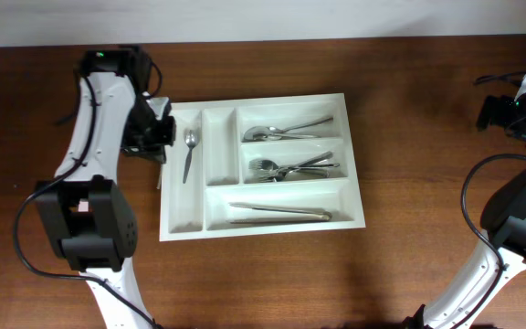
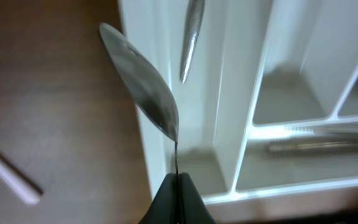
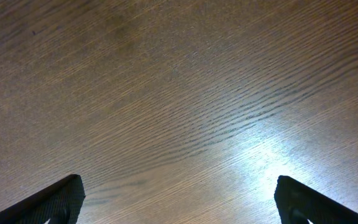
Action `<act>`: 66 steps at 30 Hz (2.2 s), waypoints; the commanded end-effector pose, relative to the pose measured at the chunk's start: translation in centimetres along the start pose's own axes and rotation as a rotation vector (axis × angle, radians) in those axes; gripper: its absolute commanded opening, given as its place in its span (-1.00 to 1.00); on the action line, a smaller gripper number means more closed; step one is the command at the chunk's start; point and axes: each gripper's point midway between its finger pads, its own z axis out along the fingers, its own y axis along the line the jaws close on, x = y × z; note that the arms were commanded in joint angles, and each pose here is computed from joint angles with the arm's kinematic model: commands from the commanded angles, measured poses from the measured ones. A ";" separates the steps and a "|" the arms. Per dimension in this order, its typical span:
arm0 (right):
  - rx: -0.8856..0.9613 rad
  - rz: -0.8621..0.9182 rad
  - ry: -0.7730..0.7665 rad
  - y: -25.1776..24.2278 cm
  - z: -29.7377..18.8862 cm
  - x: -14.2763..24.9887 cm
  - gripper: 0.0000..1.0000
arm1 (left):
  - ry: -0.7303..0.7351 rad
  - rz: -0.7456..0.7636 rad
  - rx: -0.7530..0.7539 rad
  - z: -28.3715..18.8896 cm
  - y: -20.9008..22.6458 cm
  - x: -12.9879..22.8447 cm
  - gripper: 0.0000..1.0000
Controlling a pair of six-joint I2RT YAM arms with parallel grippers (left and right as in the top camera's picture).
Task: Pack container
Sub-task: 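Carry the spoon right and release it in the left compartment, then move the left gripper down-left over the pink-handled knife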
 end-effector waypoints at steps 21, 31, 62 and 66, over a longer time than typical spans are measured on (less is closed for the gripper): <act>-0.002 0.006 -0.011 0.2 -0.5 -0.1 0.97 | -0.030 -0.066 -0.014 4.7 -1.8 -1.0 -0.35; -0.002 0.006 -0.011 0.2 -0.5 -0.1 0.97 | -0.136 -0.028 -0.048 1.7 -1.6 -3.3 -0.16; -0.002 0.006 -0.011 0.2 -0.5 -0.1 0.97 | -0.201 -0.435 -0.266 -6.1 12.2 15.3 0.74; -0.002 0.006 -0.011 0.2 -0.5 -0.1 0.97 | -0.130 -0.484 -0.275 -2.2 13.6 16.7 0.99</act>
